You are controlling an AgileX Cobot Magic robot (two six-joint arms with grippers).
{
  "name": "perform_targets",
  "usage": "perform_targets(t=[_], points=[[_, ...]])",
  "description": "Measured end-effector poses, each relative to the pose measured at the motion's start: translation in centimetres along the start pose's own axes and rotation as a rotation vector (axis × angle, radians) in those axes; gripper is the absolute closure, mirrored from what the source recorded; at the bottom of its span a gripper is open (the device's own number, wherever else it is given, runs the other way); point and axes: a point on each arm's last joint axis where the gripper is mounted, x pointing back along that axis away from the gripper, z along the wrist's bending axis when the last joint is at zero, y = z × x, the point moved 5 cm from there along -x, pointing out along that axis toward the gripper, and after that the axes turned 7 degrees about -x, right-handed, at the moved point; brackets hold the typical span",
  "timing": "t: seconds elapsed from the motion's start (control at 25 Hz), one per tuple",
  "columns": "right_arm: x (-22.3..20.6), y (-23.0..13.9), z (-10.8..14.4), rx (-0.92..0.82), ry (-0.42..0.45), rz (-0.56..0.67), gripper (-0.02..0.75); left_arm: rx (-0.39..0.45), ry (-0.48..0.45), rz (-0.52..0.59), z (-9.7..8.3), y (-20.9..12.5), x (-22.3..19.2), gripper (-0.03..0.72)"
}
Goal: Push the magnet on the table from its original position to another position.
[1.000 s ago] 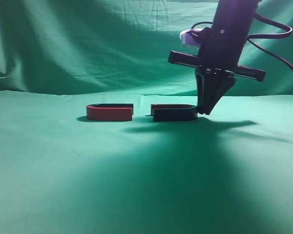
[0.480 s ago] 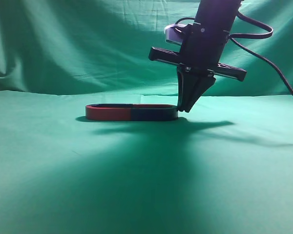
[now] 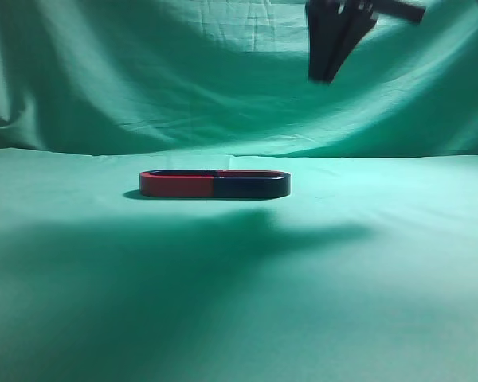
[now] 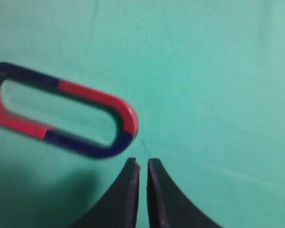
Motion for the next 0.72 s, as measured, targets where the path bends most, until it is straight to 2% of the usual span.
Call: perform_targets(t=[0.16,0.36,0.72], points=[[5.4,-1.6,-0.5,0.004,-0.059,-0.003,0.269,0.0,0.0,0.0,0.0,0.0,0.0,0.316],[12.0,-4.8,-2.1,-0.053,-0.158,-0.114,0.269,0.0,0.0,0.0,0.0,0.0,0.0,0.316],[17.5,-14.5,-3.7,-0.096,-0.129,-0.254,0.269,0.0,0.0,0.0,0.0,0.0,0.0,0.316]])
